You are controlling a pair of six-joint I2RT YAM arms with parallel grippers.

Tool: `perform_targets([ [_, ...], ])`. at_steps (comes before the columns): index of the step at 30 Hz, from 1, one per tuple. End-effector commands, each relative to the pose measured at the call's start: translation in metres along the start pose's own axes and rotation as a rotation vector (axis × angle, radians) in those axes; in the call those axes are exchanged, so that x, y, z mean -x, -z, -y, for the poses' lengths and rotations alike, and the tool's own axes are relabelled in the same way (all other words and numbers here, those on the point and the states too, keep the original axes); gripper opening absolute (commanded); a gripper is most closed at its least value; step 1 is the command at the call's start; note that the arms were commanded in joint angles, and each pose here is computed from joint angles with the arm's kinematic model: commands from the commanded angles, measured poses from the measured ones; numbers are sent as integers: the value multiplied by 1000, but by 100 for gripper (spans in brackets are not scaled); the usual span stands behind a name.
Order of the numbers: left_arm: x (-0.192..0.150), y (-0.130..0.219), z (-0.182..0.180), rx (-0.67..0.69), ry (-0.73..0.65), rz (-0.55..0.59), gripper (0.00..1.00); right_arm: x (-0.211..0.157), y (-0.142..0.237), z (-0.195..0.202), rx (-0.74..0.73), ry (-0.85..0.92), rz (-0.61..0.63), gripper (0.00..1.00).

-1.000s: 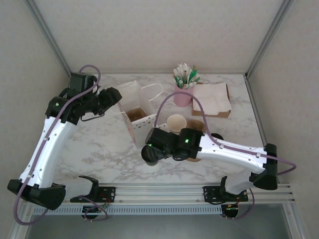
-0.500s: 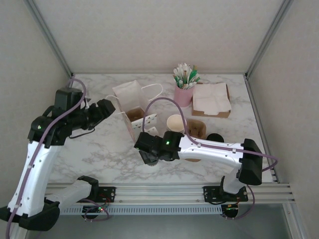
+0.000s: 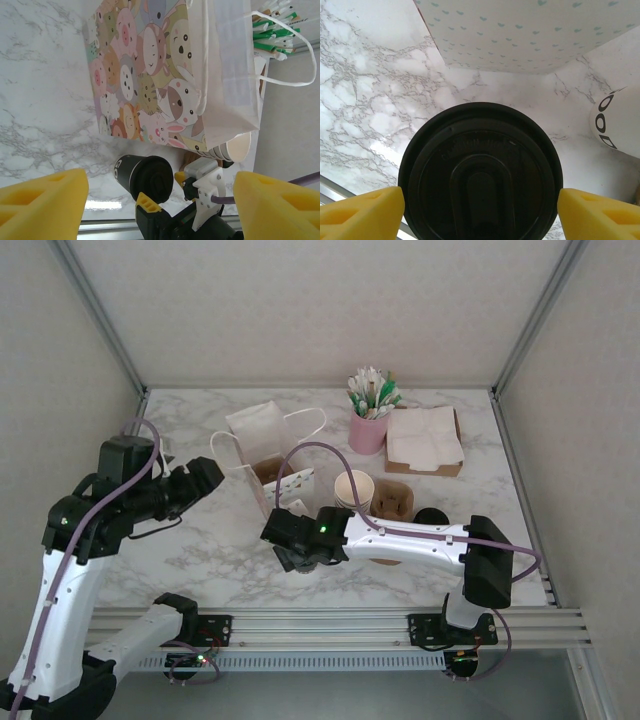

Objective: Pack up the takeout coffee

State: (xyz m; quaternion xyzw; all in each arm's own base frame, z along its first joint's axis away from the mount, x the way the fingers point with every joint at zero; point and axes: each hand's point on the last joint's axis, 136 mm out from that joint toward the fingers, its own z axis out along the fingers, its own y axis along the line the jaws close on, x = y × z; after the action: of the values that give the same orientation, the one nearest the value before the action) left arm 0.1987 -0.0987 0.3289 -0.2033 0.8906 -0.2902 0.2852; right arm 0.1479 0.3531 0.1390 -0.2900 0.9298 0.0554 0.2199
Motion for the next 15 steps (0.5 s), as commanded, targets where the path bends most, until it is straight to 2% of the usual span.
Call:
perform_targets([
  [1,-7,0,-5,11,27,-29,76,-7,-7,2,-19,15,-18,79],
  [15,-6,-3,-4,4,35,-26,76,-14,-17,2,-36,30,-52,76],
])
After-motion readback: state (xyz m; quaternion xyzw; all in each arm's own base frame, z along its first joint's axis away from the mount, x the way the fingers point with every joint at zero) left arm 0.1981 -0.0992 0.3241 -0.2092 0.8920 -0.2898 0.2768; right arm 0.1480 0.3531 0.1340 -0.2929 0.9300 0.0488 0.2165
